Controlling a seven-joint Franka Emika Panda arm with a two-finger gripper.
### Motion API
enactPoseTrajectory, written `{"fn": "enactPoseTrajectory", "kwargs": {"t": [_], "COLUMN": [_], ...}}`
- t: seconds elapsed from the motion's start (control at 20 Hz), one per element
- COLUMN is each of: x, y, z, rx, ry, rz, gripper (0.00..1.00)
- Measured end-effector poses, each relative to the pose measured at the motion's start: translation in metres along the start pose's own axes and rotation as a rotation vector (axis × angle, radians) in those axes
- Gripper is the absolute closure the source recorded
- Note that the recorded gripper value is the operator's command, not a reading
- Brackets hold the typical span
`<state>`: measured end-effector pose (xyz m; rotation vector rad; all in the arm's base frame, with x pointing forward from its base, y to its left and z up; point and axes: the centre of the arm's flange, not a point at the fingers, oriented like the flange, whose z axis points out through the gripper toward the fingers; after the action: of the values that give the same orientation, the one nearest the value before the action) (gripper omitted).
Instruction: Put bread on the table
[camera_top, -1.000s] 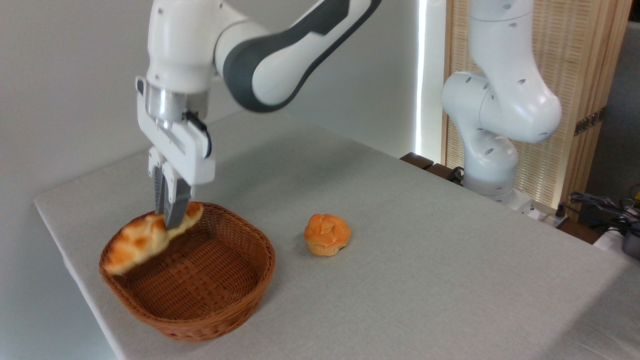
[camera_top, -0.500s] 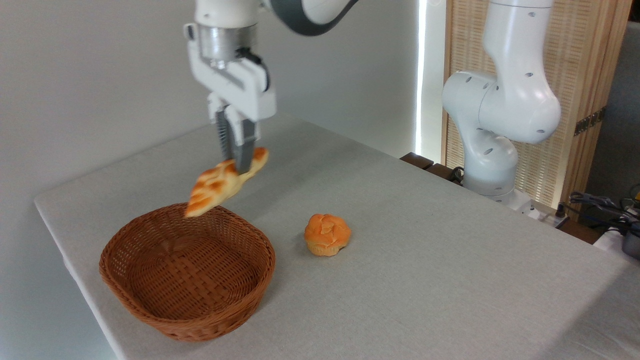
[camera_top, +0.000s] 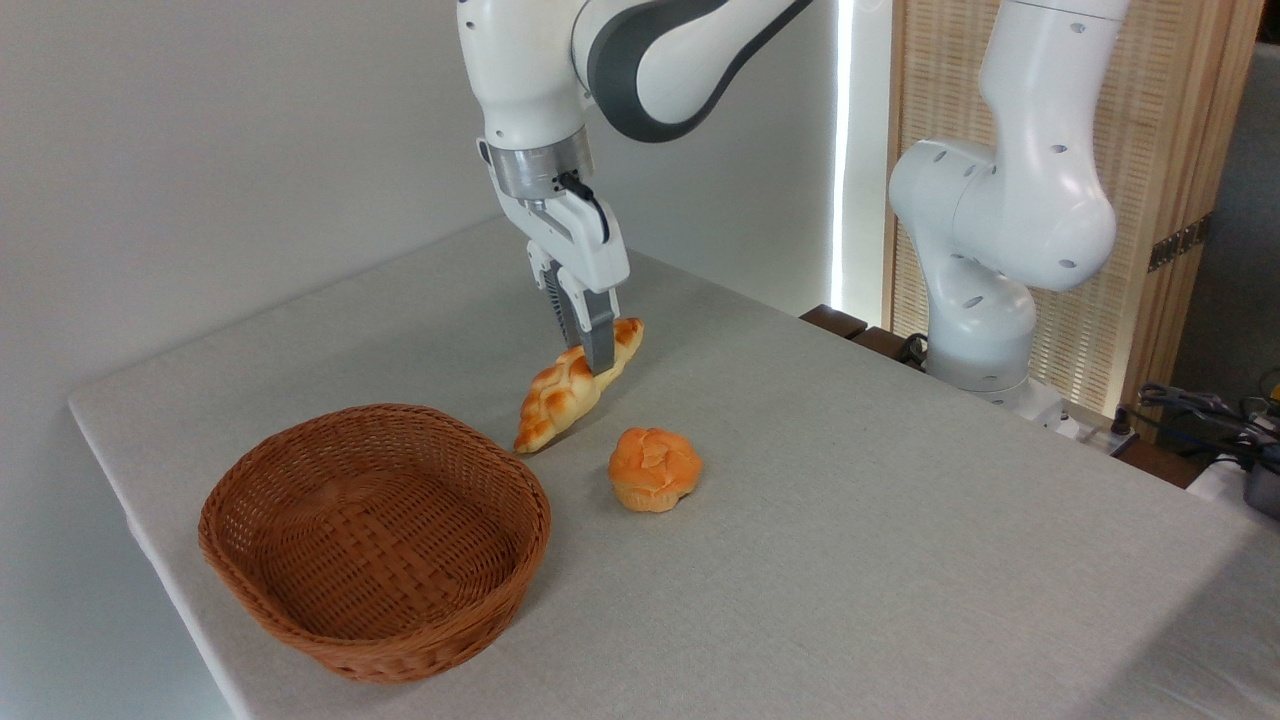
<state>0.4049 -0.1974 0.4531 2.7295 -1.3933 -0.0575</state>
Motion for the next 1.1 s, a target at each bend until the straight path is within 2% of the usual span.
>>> {"fn": "enactPoseTrajectory", "kwargs": {"t": [0.5, 0.8, 0.9, 1.05, 1.1], "x": [0.014, 0.019, 0.025, 0.014, 0.006], "y": [0.016, 0.008, -0.007, -0.060, -0.078], "z": [0.008, -0.003, -0.041, -0.145, -0.167], "rx": [0.003, 0.008, 0.029, 0.117, 0.128], "ry": [0.005, 0.026, 0.081, 0.148, 0.159], "rz": [0.059, 0.050, 0.033, -0.013, -0.030], "gripper": [0.00, 0.00, 0.00, 0.00, 0.00]}}
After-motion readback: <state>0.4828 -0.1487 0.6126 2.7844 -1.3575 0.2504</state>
